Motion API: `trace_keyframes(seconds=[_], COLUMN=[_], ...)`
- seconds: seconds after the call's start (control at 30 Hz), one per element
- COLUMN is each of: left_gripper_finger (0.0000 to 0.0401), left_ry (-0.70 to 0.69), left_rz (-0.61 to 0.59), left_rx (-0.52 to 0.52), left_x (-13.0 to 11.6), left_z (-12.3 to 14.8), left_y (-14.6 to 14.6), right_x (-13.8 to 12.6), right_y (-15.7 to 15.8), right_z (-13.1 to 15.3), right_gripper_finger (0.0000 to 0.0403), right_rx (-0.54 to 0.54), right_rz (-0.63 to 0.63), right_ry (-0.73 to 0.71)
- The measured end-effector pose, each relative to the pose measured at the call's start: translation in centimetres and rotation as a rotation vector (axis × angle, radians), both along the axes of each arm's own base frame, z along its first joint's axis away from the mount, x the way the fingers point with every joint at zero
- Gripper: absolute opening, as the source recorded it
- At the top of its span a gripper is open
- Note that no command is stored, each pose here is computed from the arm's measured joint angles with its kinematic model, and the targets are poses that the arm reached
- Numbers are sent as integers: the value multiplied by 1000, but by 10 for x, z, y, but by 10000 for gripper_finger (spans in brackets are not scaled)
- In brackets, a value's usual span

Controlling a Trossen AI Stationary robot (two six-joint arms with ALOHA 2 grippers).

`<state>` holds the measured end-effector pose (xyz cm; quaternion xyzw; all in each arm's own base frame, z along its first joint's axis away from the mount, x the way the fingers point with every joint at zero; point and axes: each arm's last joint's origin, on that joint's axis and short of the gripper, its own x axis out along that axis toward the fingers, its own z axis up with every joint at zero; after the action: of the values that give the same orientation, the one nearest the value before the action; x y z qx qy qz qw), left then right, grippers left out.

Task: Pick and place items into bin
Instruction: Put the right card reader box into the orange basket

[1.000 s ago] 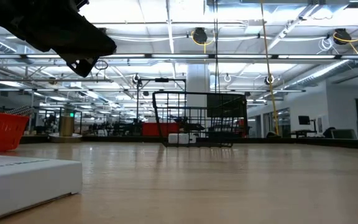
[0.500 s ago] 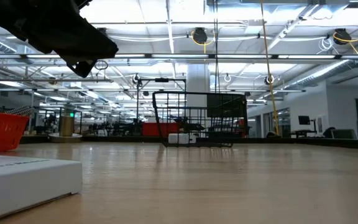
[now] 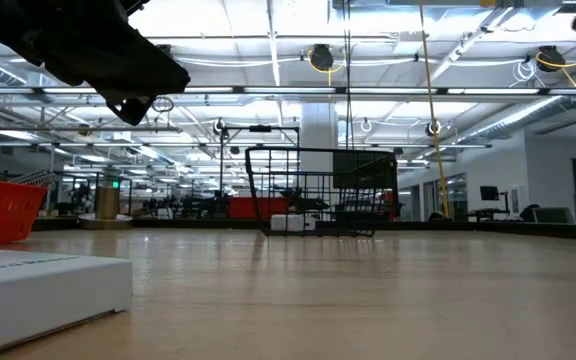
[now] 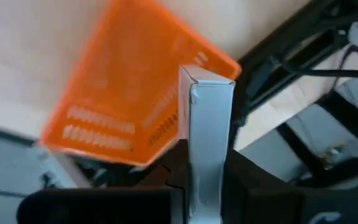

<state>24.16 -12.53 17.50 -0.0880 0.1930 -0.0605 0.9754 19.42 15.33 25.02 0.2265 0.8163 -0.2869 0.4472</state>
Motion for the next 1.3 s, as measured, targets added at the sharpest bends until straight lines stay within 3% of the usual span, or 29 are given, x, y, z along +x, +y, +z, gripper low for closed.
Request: trace_keyframes(seconds=[0.1, 0.2, 0.37, 0.57, 0.93, 1.3], left_gripper_finger=[35, 35, 35, 35, 35, 35], left_ry=[3, 5, 6, 3, 5, 25], left_rz=[-7, -8, -4, 22, 24, 25], left_rx=[-2, 1, 3, 6, 5, 13], left_x=[0, 0, 0, 0, 0, 0], left_z=[0, -1, -1, -1, -1, -3], left_y=[0, 0, 0, 1, 2, 2], right_x=[-6, -9, -9, 2, 14, 22], right_y=[-3, -1, -1, 0, 2, 1], right_z=[-15, -29, -39, -31, -2, 0], right_gripper_finger=[35, 35, 35, 35, 35, 35], right_rx=[-48, -83, -107, -203, -205, -263], right_rz=[26, 103, 127, 150, 63, 136], right_ry=[44, 15, -29, -155, -210, -340])
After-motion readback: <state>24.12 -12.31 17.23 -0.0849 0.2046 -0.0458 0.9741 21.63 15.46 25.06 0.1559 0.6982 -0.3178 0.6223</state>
